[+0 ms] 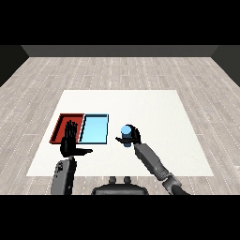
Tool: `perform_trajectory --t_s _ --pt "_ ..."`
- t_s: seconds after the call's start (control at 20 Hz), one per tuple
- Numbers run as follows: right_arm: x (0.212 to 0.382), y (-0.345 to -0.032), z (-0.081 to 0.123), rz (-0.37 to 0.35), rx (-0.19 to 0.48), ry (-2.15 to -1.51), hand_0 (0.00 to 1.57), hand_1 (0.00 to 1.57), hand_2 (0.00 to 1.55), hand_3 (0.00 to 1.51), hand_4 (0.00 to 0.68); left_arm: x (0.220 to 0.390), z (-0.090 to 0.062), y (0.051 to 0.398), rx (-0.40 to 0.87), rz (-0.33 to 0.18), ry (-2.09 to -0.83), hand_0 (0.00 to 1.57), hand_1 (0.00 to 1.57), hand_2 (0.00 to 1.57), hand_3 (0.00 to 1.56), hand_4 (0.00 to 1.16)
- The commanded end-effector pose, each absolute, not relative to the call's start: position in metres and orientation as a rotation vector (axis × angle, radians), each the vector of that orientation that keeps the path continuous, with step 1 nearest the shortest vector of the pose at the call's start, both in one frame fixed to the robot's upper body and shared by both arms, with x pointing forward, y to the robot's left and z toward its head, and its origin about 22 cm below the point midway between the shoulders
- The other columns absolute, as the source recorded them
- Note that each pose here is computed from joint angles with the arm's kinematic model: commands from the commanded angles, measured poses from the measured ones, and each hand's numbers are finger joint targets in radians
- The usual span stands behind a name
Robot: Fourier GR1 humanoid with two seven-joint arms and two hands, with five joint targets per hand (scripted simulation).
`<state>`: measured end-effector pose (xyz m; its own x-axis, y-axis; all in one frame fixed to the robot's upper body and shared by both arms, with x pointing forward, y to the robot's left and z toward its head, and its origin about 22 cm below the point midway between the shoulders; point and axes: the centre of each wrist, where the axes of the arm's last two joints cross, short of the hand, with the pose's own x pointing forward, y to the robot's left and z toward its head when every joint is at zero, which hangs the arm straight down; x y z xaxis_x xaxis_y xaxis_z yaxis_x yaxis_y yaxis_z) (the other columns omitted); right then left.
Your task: Pick the blue can and put it in the blue box
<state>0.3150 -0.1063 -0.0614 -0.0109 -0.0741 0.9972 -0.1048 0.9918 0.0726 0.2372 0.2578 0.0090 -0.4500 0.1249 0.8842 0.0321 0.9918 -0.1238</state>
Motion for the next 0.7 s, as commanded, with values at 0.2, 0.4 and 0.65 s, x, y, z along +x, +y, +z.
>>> perform_trajectory --t_s 0.2,0.4,0.65 --pt "0.33 -0.119 -0.039 0.023 0.143 -1.688 1.49 1.49 1.45 1.41 0.653 0.25 -0.001 0.225 -0.093 0.025 -1.999 0.0 0.0 0.0 0.0 0.0" --pt "0.311 -0.099 -0.022 0.055 0.169 -1.749 1.49 1.49 1.46 1.41 0.652 0.245 0.001 0.226 -0.18 0.01 -1.951 0.0 0.0 0.0 0.0 0.0" --pt "0.316 -0.1 0.007 0.123 0.229 -1.867 1.44 1.44 1.43 1.41 0.665 0.271 0.005 0.186 -0.216 -0.005 -1.905 0.0 0.0 0.0 0.0 0.0"
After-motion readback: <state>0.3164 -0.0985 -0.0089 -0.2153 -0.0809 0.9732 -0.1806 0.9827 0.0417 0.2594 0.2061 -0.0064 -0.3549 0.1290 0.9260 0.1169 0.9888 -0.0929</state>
